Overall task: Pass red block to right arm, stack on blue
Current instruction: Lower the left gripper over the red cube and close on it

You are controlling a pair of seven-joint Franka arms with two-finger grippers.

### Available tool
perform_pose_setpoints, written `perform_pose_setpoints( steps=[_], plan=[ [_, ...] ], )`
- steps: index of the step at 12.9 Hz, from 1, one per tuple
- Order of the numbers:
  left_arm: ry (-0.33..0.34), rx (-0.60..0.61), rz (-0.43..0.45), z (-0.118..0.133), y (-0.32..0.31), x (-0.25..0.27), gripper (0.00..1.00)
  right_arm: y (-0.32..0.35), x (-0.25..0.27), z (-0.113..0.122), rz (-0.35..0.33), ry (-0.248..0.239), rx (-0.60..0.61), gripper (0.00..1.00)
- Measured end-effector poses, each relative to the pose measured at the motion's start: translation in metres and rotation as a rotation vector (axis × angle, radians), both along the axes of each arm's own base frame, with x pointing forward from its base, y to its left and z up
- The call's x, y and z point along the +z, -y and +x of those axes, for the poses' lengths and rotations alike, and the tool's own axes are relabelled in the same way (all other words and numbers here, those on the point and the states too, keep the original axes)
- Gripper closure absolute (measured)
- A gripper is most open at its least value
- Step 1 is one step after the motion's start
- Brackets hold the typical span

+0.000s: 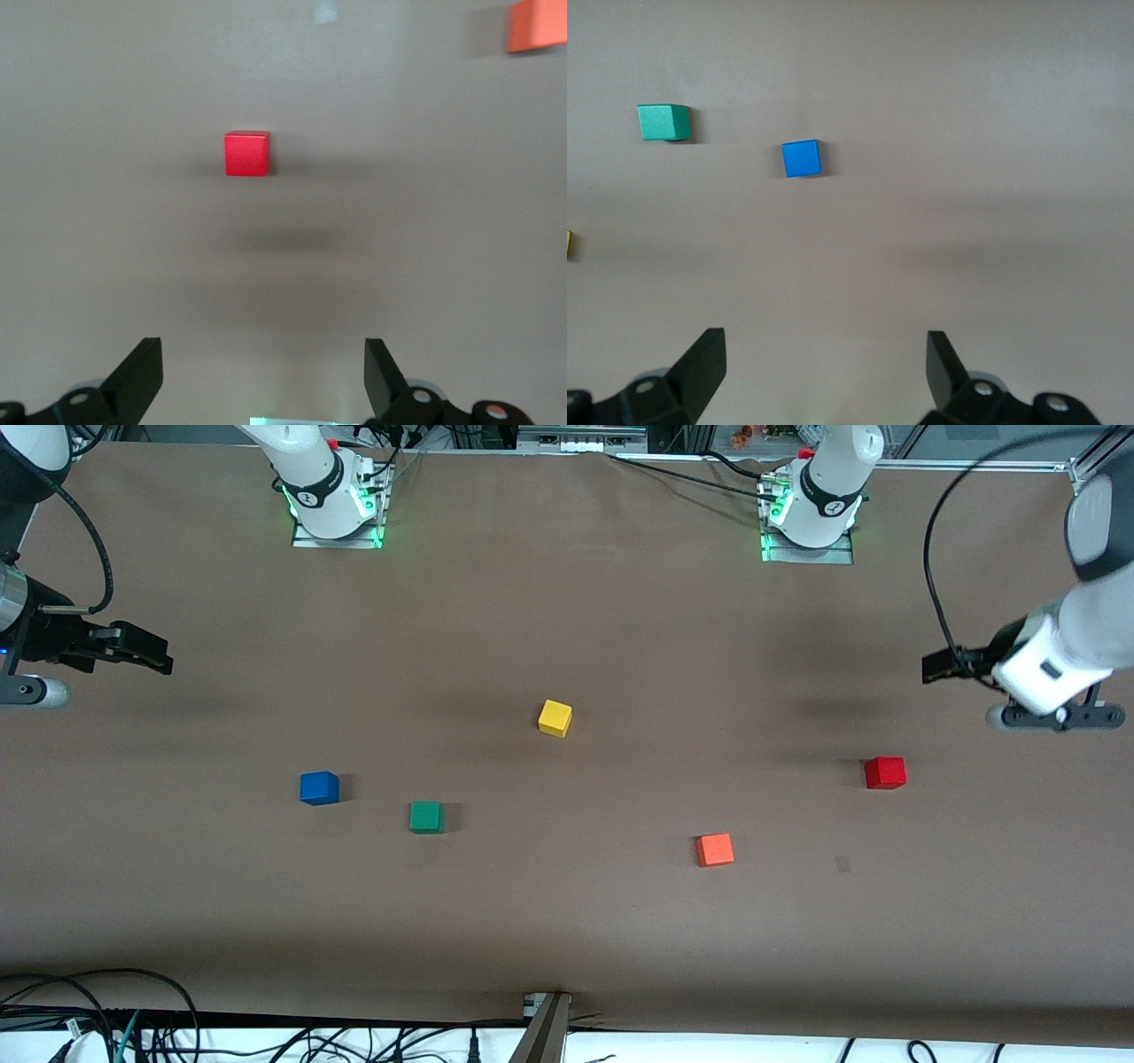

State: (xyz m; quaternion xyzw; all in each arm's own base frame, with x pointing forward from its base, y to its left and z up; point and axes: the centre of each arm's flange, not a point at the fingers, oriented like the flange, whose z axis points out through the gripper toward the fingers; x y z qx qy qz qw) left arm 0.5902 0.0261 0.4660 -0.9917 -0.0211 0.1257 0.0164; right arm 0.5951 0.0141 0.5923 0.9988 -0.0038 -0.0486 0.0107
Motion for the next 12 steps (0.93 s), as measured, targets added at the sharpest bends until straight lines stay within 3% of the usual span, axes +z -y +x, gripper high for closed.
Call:
perform_pose_setpoints(
  steps=[3, 5, 10, 12],
  plan=[
    [0.006, -0.001, -0.015, 0.029, -0.034, -0.083, 0.00, 0.000, 0.000, 0.000, 0.000, -0.001, 0.000, 0.00],
    [0.043, -0.027, -0.013, 0.035, -0.040, -0.128, 0.00, 0.000, -0.001, 0.000, 0.001, -0.001, 0.001, 0.00],
    [0.196, -0.113, 0.024, 0.014, -0.035, -0.201, 0.00, -0.005, -0.008, 0.003, 0.004, -0.013, 0.007, 0.00],
    [0.225, -0.133, 0.017, 0.002, -0.031, -0.229, 0.00, -0.006, -0.016, 0.006, 0.003, -0.027, 0.008, 0.00]
  ],
)
